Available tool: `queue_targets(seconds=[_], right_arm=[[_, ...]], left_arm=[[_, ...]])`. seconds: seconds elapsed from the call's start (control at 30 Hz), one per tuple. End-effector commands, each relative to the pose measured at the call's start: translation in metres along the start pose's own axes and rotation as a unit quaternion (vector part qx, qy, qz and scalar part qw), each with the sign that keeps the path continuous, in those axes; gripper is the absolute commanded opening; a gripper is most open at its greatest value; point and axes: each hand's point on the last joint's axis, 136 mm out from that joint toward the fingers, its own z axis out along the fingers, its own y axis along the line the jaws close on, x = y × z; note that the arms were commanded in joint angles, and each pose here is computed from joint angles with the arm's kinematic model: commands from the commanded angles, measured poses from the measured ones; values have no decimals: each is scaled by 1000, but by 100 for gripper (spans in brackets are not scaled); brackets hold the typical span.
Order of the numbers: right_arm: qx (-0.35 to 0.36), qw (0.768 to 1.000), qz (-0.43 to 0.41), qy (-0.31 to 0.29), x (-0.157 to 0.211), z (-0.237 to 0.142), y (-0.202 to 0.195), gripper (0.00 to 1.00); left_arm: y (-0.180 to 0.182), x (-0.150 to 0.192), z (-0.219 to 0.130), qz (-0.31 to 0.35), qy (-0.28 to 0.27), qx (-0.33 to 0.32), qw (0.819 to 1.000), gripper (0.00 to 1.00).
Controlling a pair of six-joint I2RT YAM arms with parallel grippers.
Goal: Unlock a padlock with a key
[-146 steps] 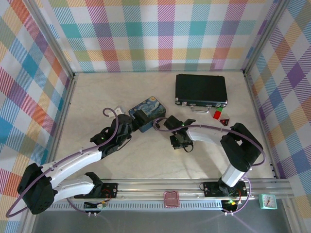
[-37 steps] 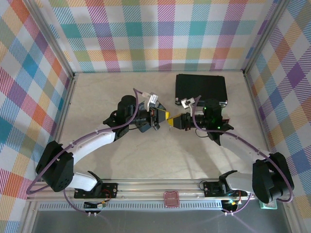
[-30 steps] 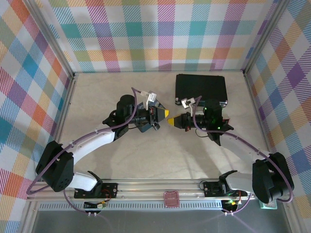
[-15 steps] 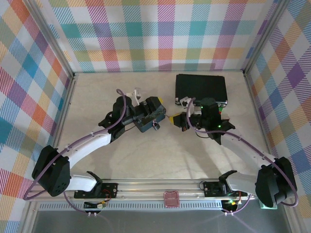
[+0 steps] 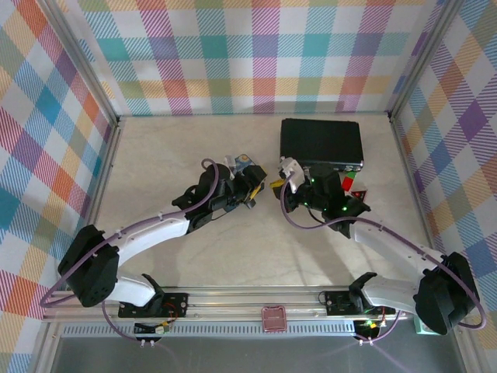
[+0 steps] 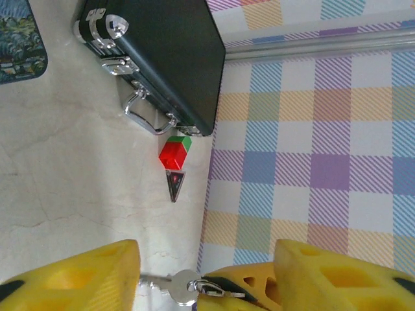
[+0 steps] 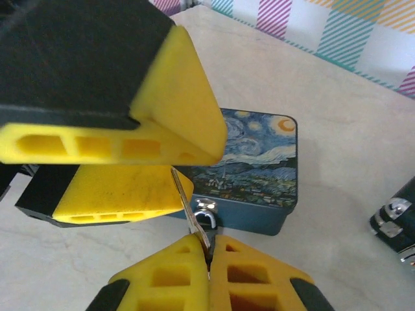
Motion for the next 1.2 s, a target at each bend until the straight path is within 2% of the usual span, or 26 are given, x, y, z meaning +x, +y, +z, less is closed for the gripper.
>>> queue_targets(seconds=[0.0,0.17,0.47,0.7,0.8,0.9,1.0,1.1,1.17], right_arm=[[18,999,-39,-16,-12,6,-2,0],[19,998,-51,-10,-10,10,1,0],[23,997,-77,0,-8,16,8,0],[30,994,-104,13,0,21,14,0],[24,994,-103,7,-2,19,16,0],[12,995,-99,-6,-5,18,21,0],[3,997,-70,-24,-16,9,24,16],[-13,998,-24,-52,-32,-8,23,45],[-26,997,14,-67,-42,-21,22,56]], left_arm=[[-12,-1,1,-24,-10,29,999,53],[-2,-8,-6,-21,-36,15,999,45],[5,-5,-2,-24,-30,4,999,37],[-1,-4,2,-7,-21,4,1000,14],[7,-6,2,1,-30,-9,1000,10],[15,-10,6,14,-38,-22,999,0],[14,-15,9,47,-41,-22,998,0],[4,-23,10,105,-41,-13,994,0],[-7,-27,9,150,-36,-2,988,0]])
